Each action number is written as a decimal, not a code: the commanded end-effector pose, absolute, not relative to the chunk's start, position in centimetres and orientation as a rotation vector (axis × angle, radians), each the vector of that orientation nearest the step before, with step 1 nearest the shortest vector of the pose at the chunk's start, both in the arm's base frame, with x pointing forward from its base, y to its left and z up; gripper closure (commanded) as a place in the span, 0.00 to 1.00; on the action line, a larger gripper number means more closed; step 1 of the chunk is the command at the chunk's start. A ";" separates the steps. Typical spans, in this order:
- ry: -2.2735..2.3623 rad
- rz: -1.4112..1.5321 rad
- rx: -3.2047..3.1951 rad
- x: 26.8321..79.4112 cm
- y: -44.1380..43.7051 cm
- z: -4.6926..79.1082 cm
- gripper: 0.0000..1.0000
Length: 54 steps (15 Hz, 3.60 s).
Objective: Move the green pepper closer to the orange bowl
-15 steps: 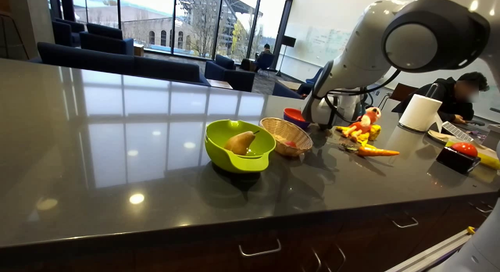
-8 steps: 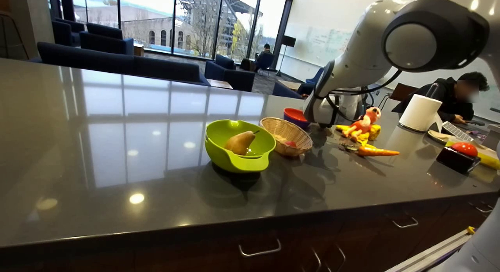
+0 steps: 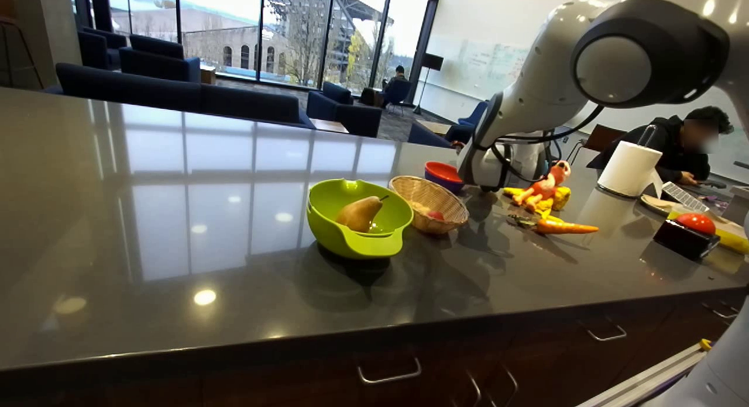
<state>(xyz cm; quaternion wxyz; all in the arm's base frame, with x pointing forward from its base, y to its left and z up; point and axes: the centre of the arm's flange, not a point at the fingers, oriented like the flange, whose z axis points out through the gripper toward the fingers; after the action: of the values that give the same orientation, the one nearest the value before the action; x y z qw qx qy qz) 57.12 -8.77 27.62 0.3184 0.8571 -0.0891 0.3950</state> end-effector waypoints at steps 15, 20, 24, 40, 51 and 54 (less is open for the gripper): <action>-0.378 1.185 2.284 55.2 -10.0 26.4 0.67; -0.353 1.204 2.270 54.9 -9.6 27.6 0.88; -0.352 1.236 2.307 54.9 -8.7 27.7 1.00; -0.453 1.157 2.349 52.2 -11.0 26.0 0.99; -0.454 1.176 2.437 52.2 -8.5 25.3 0.16; -0.486 1.204 2.500 51.8 -9.0 25.4 0.01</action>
<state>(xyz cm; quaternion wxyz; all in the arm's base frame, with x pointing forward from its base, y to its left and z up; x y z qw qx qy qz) 55.79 -5.83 27.89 0.2039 0.8724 -0.1674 0.4114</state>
